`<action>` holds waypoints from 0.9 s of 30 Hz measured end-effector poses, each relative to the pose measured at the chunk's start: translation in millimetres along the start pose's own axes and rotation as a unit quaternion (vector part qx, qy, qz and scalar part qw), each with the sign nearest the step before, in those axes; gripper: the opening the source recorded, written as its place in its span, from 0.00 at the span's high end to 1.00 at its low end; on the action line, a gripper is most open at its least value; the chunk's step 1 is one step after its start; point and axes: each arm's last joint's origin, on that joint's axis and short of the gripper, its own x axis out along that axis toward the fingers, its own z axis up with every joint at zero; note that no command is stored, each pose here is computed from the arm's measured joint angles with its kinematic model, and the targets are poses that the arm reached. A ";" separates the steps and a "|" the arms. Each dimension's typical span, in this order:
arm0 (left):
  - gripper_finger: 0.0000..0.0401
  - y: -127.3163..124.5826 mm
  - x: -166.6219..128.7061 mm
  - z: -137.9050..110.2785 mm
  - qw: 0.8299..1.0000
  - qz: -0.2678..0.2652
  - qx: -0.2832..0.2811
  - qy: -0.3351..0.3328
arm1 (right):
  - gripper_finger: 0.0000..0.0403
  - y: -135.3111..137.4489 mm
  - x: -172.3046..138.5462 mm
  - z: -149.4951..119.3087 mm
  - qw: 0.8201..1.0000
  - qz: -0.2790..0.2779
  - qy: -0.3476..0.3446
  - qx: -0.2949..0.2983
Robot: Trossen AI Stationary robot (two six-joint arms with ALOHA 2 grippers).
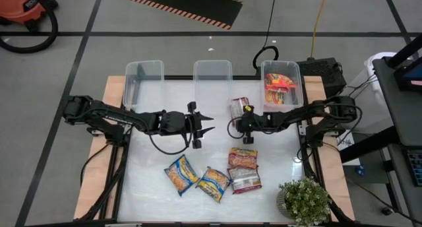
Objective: Sort Maruchan noodles
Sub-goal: Put the top red noodle pack into the middle transparent bin
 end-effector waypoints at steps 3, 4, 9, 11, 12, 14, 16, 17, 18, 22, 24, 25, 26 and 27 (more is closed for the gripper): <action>0.59 0.0 0.0 0.0 1.000 0.000 0.000 0.000 | 1.00 5.4 -1.4 2.4 0.996 0.083 -0.027 -0.003; 0.59 0.0 0.0 0.0 1.000 0.000 0.000 0.000 | 1.00 7.3 -2.2 3.4 0.993 0.110 -0.031 -0.004; 0.59 0.0 0.0 0.0 1.000 0.000 0.000 0.000 | 1.00 14.5 -7.7 16.0 0.979 0.201 -0.042 -0.007; 0.59 0.0 0.0 0.0 1.000 0.000 0.001 0.000 | 1.00 15.9 -10.4 23.6 0.977 0.210 -0.042 -0.006; 0.59 0.0 0.0 0.0 1.000 0.000 0.001 0.000 | 1.00 16.6 -12.0 28.3 0.976 0.213 -0.043 -0.008; 0.59 -0.9 1.9 -1.5 1.000 -0.001 0.002 0.003 | 1.00 19.0 -15.5 36.5 0.975 0.218 -0.044 -0.015; 0.59 -2.6 5.2 -4.7 1.000 -0.006 0.013 0.009 | 1.00 20.9 -18.9 45.0 0.974 0.220 -0.050 -0.022; 0.59 -4.2 7.5 -7.5 1.000 -0.010 0.021 0.016 | 1.00 21.4 -20.4 49.4 0.974 0.219 -0.056 -0.025; 0.59 -5.7 10.8 -9.8 0.999 -0.013 0.028 0.018 | 1.00 21.5 -21.7 53.2 0.974 0.217 -0.062 -0.026; 0.59 -14.8 27.8 -28.7 0.996 -0.024 0.062 0.054 | 1.00 22.3 -24.1 58.9 0.976 0.207 -0.064 -0.031; 0.59 -19.8 35.6 -37.0 0.995 -0.029 0.075 0.065 | 1.00 21.8 -24.6 60.0 0.976 0.204 -0.067 -0.029; 0.59 -22.4 37.9 -40.3 0.994 -0.032 0.080 0.071 | 1.00 21.3 -24.6 59.7 0.978 0.196 -0.063 -0.029; 0.59 -25.1 40.5 -43.2 0.993 -0.034 0.081 0.073 | 1.00 20.8 -24.5 59.3 0.980 0.186 -0.059 -0.028; 0.58 -28.4 43.5 -46.0 0.993 -0.037 0.081 0.074 | 1.00 20.4 -24.3 58.7 0.982 0.179 -0.054 -0.028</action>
